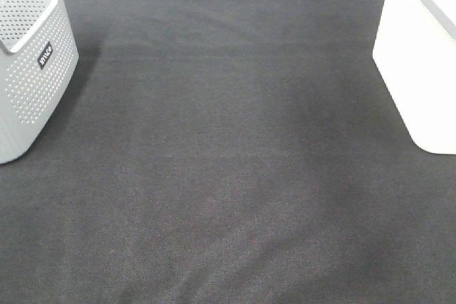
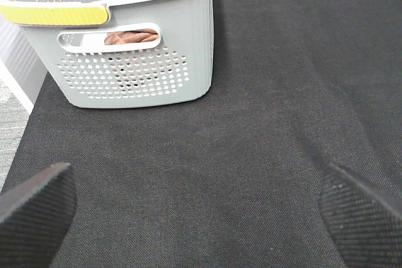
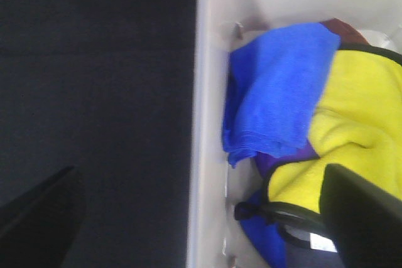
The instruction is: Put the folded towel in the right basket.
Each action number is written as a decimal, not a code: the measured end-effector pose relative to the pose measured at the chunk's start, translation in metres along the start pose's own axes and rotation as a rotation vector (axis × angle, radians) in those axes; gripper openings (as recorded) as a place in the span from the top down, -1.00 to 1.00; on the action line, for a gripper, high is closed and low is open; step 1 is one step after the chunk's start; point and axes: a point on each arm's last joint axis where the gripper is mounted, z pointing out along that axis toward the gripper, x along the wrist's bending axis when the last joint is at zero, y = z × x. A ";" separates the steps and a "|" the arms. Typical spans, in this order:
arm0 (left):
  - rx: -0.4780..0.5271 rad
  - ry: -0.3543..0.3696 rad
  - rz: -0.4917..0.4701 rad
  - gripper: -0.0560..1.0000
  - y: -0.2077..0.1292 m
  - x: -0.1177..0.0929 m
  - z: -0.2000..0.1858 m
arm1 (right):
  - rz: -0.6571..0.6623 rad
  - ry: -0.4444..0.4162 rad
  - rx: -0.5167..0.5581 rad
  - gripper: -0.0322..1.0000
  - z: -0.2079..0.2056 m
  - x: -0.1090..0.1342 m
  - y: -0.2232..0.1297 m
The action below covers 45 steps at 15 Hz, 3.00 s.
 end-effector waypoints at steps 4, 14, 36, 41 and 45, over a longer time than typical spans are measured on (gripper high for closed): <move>0.000 0.000 0.000 -0.97 0.000 0.000 0.000 | -0.031 0.023 0.000 -0.93 -0.002 0.017 -0.001; 0.000 0.000 0.000 -0.97 0.000 0.000 0.000 | -0.044 0.001 -0.027 -0.93 -0.091 0.051 -0.056; -0.002 -0.027 -0.016 -0.97 0.000 -0.002 0.000 | -0.208 -0.010 -0.466 -0.92 -0.188 0.035 -0.399; -0.002 -0.027 -0.016 -0.97 0.000 -0.002 0.000 | -0.170 -0.054 -0.363 -0.92 -0.172 0.026 -0.424; -0.002 -0.019 -0.035 -0.97 0.000 -0.002 0.000 | -0.142 -0.054 -0.361 -0.92 -0.154 0.023 -0.424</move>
